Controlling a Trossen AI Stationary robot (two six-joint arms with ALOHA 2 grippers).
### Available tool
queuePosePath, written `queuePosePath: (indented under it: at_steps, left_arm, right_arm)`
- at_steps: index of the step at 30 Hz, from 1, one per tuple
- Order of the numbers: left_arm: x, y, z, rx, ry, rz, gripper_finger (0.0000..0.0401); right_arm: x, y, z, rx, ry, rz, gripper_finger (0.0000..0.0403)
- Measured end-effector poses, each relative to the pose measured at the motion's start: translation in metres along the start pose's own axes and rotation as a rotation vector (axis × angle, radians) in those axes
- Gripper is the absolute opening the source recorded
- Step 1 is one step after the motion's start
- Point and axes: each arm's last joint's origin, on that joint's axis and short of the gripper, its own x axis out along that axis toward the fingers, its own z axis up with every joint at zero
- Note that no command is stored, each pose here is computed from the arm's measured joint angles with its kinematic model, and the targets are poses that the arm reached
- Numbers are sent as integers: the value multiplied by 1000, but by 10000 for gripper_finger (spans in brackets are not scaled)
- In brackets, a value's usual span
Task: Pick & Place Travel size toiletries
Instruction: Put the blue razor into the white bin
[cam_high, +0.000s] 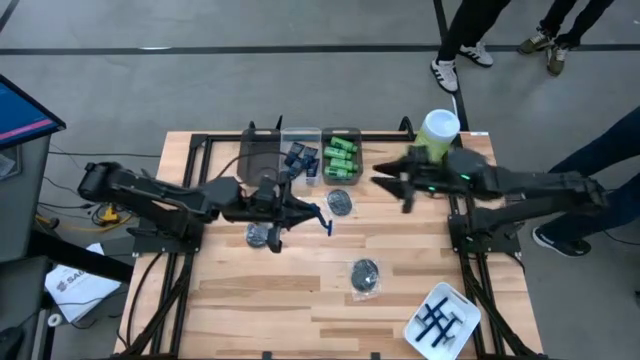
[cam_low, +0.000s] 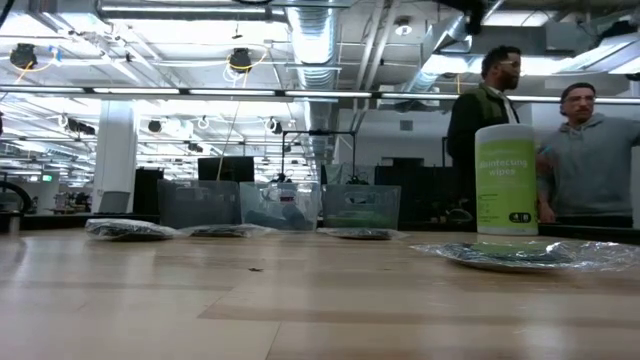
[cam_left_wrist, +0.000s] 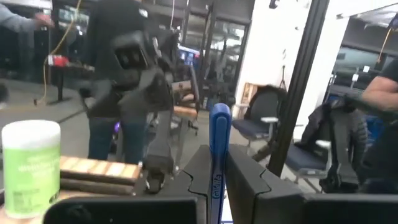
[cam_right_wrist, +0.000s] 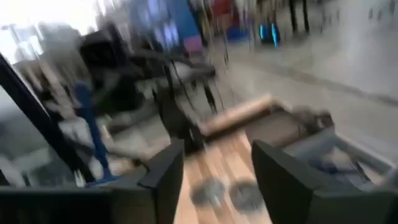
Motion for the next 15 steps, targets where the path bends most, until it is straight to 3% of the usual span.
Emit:
queuePosePath:
  at_steps: [5,7,12,15]
  left_arm:
    - [6,-1,-10,-2,27,-2,15]
    - [5,-1,-8,-1,26,-2,15]
    - [3,-1,-4,13,2,-5,15]
    - [3,-1,-3,26,-5,-1,15]
  right_arm:
    - [62,19,14,-121,279,20,210]
    - [80,33,27,-153,265,94,213]
    - [117,50,22,-255,407,132,214]
    - [130,60,24,-282,420,174,216]
